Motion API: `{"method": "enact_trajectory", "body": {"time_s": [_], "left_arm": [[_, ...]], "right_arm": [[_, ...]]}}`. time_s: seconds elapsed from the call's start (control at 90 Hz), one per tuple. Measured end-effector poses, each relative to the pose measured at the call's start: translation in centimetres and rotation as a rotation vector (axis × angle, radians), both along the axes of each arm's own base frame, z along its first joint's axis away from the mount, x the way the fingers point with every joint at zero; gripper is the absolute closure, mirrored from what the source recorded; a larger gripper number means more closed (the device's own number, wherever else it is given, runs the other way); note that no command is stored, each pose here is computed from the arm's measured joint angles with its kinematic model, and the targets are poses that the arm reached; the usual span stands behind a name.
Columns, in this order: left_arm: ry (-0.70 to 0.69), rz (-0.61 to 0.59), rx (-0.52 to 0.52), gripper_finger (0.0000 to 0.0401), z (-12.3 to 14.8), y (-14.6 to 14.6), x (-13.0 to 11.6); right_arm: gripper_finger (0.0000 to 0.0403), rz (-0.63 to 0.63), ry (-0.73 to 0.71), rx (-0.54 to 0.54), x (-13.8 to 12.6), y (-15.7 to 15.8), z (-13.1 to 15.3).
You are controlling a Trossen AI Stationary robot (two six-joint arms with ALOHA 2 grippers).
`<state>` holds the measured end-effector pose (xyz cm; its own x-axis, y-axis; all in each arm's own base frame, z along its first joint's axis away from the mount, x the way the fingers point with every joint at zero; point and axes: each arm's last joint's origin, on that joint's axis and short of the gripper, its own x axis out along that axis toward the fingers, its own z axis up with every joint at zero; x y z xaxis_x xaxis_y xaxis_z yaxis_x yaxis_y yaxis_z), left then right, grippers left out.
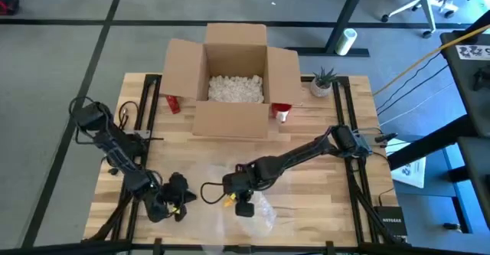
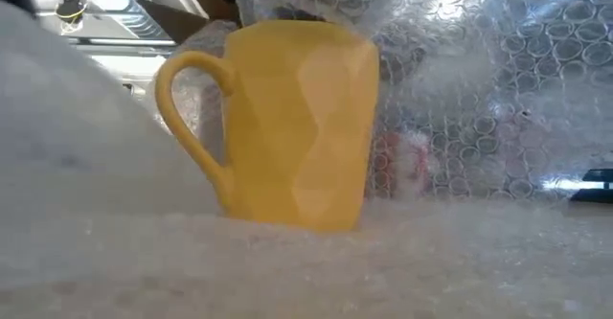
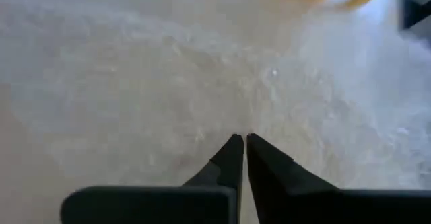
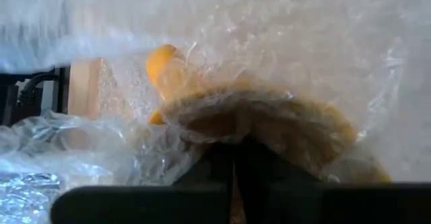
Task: Wrap mug
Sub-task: Wrap the yellow mug with bubble wrap
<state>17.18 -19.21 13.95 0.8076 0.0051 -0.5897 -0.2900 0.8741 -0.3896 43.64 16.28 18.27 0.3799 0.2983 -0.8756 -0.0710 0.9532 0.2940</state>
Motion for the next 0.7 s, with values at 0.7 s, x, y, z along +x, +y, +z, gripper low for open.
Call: {"method": "enact_trajectory", "body": {"time_s": [0.7], "left_arm": [[-0.272,-0.101,0.205,0.0401,6.0,2.1,7.8]], "right_arm": [[0.0403,0.019,0.014,0.076,0.4,0.4,2.0]]}}
